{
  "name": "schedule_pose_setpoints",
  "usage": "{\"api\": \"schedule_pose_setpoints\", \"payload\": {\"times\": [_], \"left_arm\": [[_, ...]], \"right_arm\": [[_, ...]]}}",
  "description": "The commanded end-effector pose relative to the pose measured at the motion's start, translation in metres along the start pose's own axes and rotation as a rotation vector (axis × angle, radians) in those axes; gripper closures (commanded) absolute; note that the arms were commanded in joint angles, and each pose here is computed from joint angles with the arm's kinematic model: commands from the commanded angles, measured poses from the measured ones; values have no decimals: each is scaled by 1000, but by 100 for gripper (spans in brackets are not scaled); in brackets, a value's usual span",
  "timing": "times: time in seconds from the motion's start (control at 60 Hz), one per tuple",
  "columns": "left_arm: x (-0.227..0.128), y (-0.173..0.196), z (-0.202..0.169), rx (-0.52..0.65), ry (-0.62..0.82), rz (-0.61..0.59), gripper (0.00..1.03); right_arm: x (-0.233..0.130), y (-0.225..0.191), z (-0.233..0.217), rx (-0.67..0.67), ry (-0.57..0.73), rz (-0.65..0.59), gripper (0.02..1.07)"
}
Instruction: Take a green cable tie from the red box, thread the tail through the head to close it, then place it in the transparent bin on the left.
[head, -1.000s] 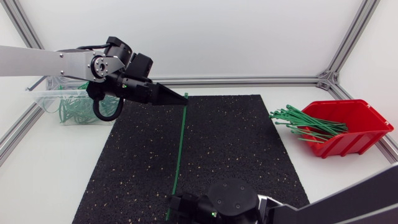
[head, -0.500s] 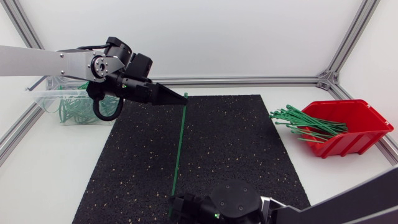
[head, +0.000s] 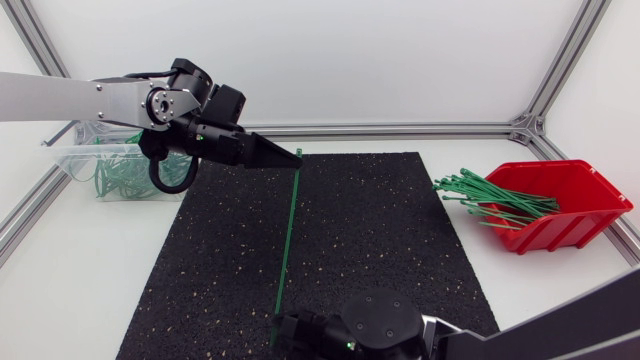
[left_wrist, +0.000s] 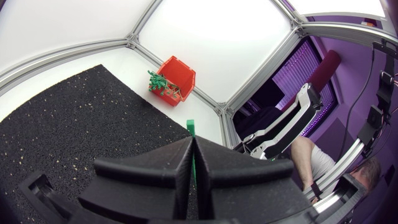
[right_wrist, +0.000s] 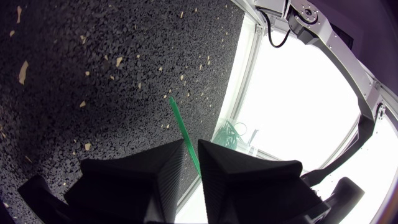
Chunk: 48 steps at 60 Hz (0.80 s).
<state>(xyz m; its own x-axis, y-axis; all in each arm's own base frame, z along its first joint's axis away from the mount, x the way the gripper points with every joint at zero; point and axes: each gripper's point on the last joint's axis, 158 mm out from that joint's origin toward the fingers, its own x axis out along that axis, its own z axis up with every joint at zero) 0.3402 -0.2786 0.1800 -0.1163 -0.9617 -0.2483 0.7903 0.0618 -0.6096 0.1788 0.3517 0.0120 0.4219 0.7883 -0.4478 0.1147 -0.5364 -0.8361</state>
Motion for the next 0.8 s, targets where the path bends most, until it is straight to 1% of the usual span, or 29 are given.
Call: {"api": "schedule_pose_setpoints", "payload": {"times": [0.0,0.067,0.1,0.133,0.4,0.55,0.6,0.617,0.783], "left_arm": [[4,1,2,21,6,-10,100],[5,0,1,18,8,-11,100],[5,0,1,18,8,-12,100],[5,0,1,18,8,-12,100],[6,-3,1,18,12,-16,100],[7,-5,0,20,14,-18,100],[7,-5,0,20,14,-18,100],[7,-4,-1,19,15,-18,100],[7,-6,-1,20,16,-20,100]], "right_arm": [[2,-5,-4,-22,14,-17,84],[3,-5,-5,-22,15,-18,85],[3,-4,-6,-20,16,-16,89],[4,-4,-6,-20,17,-18,91],[8,3,-6,-17,17,1,91],[8,7,-5,-17,14,13,91],[8,9,-5,-17,14,16,83],[8,9,-5,-17,14,16,82],[11,8,-6,-17,19,18,82]]}}
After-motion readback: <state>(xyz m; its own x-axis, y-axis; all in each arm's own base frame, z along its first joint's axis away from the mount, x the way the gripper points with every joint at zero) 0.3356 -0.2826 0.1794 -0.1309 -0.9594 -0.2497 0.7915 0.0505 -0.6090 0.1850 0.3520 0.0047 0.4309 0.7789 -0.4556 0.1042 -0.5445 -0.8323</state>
